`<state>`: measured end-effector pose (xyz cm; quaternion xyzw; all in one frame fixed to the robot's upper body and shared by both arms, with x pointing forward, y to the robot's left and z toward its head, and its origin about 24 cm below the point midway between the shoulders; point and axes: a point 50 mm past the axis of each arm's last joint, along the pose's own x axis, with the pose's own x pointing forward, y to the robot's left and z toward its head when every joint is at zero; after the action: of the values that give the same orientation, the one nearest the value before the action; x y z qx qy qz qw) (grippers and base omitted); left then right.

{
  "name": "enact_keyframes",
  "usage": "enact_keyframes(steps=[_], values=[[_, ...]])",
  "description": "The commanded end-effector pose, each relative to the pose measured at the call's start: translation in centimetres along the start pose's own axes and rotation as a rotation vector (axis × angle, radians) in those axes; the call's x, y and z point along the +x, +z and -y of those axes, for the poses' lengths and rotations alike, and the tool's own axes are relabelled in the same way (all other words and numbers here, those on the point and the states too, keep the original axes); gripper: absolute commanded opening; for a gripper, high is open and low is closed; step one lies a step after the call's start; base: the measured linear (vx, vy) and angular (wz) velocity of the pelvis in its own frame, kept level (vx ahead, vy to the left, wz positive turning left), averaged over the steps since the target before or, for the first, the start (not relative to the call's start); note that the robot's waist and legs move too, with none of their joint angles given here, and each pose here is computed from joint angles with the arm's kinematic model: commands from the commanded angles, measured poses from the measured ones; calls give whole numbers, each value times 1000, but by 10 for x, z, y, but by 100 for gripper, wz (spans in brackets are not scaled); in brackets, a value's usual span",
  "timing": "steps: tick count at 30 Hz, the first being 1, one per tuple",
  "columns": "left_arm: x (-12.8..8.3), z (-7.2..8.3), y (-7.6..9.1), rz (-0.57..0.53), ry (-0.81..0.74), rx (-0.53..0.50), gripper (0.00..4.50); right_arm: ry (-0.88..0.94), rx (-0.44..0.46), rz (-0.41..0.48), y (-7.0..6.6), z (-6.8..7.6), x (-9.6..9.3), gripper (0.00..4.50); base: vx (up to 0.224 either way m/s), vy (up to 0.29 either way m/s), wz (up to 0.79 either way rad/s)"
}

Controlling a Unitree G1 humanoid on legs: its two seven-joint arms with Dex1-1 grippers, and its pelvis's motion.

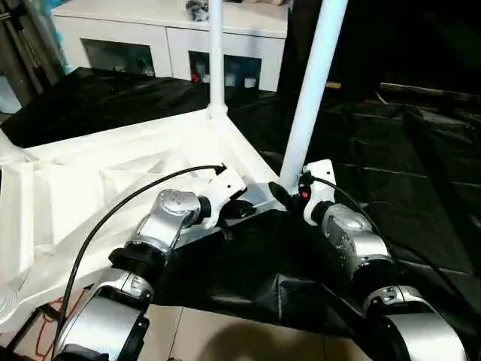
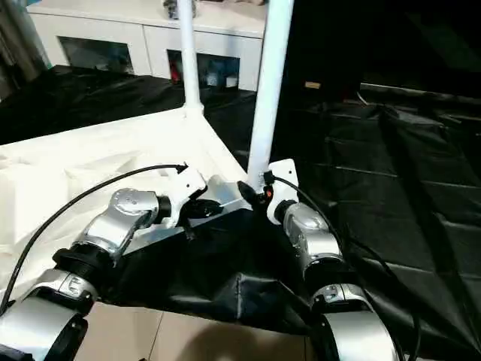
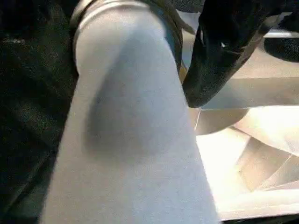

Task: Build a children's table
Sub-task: Rotate leg to tighten

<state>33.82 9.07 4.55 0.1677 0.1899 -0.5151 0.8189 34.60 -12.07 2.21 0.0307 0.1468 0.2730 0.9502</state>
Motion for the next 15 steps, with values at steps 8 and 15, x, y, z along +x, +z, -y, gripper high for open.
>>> enact_keyframes(steps=[8,15], values=[[-6,10,2,-7,-218,97,0,424,-142,-85,-12,-14,-16,387,0,0,0],[-21,6,-4,-45,-304,120,0,580,-147,-105,-7,-4,-33,356,0,0,0]])
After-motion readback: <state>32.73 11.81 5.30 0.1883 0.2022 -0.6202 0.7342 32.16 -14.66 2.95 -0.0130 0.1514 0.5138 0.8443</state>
